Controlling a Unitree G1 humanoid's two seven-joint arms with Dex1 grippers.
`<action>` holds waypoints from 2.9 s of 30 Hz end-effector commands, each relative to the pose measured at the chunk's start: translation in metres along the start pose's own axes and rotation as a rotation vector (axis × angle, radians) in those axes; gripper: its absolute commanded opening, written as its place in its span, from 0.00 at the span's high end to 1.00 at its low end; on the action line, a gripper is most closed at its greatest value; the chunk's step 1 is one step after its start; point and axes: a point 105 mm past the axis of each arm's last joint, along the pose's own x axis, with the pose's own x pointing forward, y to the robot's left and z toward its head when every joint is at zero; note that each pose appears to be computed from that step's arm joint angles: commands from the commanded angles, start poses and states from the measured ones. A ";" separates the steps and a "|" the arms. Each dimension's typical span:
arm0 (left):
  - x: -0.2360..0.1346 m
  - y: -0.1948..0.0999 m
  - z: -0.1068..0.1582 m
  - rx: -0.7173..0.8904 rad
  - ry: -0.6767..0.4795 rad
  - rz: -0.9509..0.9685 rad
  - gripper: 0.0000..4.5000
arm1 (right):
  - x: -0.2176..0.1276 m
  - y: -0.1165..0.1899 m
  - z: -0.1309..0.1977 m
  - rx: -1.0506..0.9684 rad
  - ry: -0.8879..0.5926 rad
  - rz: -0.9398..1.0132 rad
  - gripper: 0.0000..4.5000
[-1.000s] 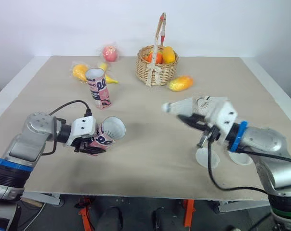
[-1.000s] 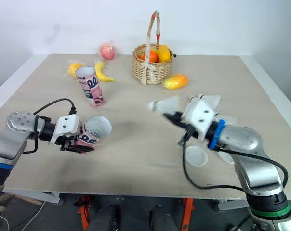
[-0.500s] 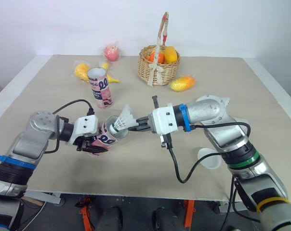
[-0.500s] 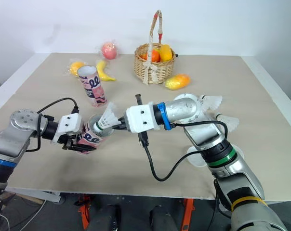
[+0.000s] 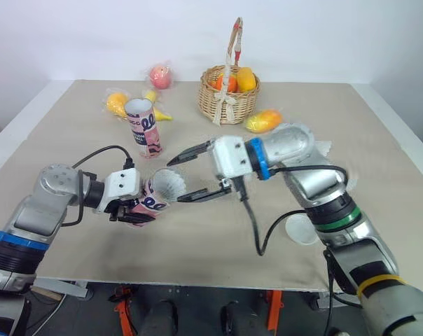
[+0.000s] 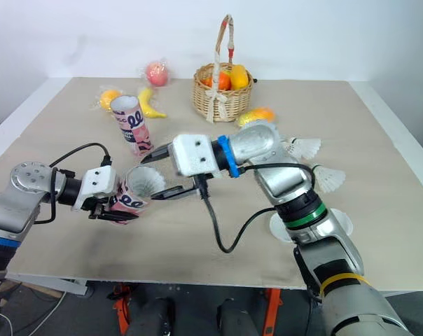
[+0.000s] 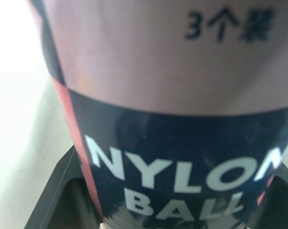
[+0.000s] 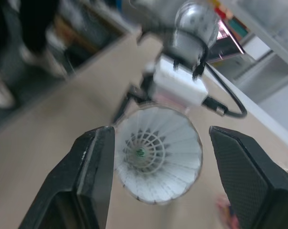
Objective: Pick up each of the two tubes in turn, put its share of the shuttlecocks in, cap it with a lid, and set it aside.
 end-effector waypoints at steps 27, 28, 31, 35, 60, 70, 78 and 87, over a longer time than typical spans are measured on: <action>0.053 -0.002 0.032 0.068 -0.105 -0.173 0.36 | 0.004 0.006 -0.020 0.003 0.250 0.050 0.99; 0.054 -0.002 0.032 0.068 -0.104 -0.174 0.36 | 0.009 0.008 -0.031 0.004 0.297 0.093 0.99; 0.055 0.000 0.032 0.069 -0.106 -0.174 0.36 | 0.023 0.008 -0.058 0.004 0.404 0.171 0.99; 0.055 0.000 0.031 0.068 -0.106 -0.170 0.36 | 0.043 -0.005 -0.056 -0.026 0.401 0.187 0.99; 0.062 0.001 0.058 0.059 -0.328 -0.068 0.36 | -0.117 -0.009 -0.029 0.141 0.367 -0.138 0.99; 0.088 -0.012 0.076 -0.146 -0.580 -0.115 0.36 | -0.197 0.069 -0.092 0.344 0.753 -0.074 0.32; 0.111 -0.016 0.072 -0.108 -0.591 -0.066 0.36 | -0.215 0.090 -0.110 0.419 0.843 -0.024 0.12; 0.119 -0.016 0.068 -0.044 -0.617 0.009 0.36 | -0.198 0.107 -0.135 0.487 0.864 -0.021 0.12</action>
